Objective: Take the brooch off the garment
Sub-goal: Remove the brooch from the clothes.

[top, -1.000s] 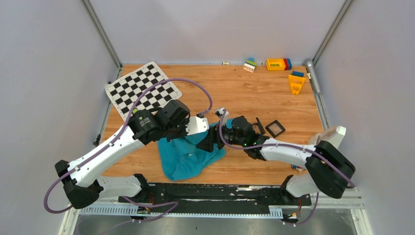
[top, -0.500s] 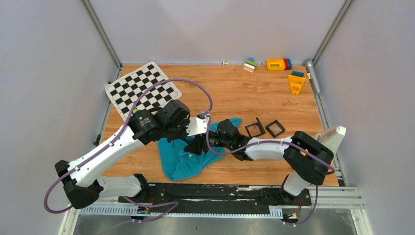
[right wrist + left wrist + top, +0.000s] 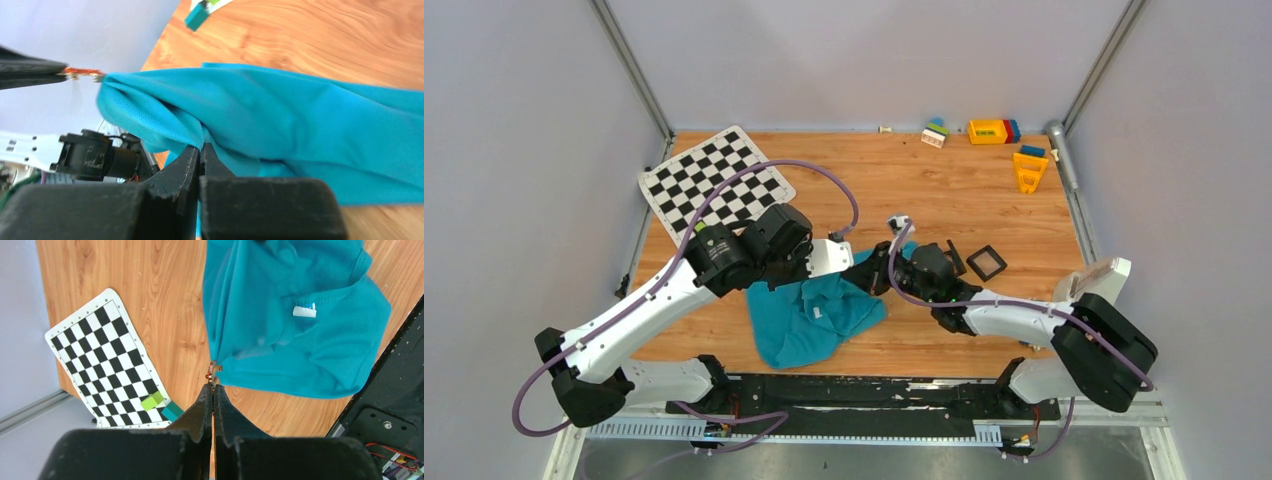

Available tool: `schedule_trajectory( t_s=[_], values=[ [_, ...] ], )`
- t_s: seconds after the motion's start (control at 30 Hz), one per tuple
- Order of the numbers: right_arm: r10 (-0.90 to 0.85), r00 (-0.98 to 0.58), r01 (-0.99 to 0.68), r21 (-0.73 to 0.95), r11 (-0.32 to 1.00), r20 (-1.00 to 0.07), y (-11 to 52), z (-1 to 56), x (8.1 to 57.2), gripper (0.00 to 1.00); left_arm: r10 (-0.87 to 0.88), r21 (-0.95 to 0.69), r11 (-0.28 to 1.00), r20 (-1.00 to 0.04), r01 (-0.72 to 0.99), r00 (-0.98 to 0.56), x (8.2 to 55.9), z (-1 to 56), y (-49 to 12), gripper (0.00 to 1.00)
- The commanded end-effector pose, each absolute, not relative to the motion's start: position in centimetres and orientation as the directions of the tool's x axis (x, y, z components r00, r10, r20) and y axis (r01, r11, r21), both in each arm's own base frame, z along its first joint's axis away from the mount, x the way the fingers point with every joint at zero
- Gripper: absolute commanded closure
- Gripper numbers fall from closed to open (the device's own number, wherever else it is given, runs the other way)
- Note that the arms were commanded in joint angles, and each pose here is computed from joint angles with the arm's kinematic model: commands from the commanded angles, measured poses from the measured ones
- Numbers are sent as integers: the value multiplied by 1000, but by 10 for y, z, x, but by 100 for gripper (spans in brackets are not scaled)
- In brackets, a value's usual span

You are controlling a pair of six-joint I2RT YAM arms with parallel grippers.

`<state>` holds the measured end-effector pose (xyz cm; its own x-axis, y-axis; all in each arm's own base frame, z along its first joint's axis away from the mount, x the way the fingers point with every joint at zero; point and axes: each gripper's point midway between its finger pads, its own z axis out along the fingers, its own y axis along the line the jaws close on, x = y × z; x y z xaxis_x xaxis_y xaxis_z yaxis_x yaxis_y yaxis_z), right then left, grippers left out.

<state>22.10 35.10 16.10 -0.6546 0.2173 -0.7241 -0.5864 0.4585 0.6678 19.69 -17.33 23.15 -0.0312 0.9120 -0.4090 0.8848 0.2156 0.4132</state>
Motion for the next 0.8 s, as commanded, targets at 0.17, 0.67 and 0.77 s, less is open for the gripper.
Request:
schedule_trajectory(
  t_s=[0.17,0.67,0.77],
  values=[
    [343,-653,-437,706,558,-675,304,159,234,100,863,399,302,-501,866,-70,199,242,-184,100],
    [341,-470,-619,579,530,-814,263,237,200,29,284,23,701,-926,712,-250,214,306,-244,100],
    [363,-411,-660,547,515,-836,254,255,194,29,162,-51,709,-959,704,-233,214,321,-251,100]
  ],
)
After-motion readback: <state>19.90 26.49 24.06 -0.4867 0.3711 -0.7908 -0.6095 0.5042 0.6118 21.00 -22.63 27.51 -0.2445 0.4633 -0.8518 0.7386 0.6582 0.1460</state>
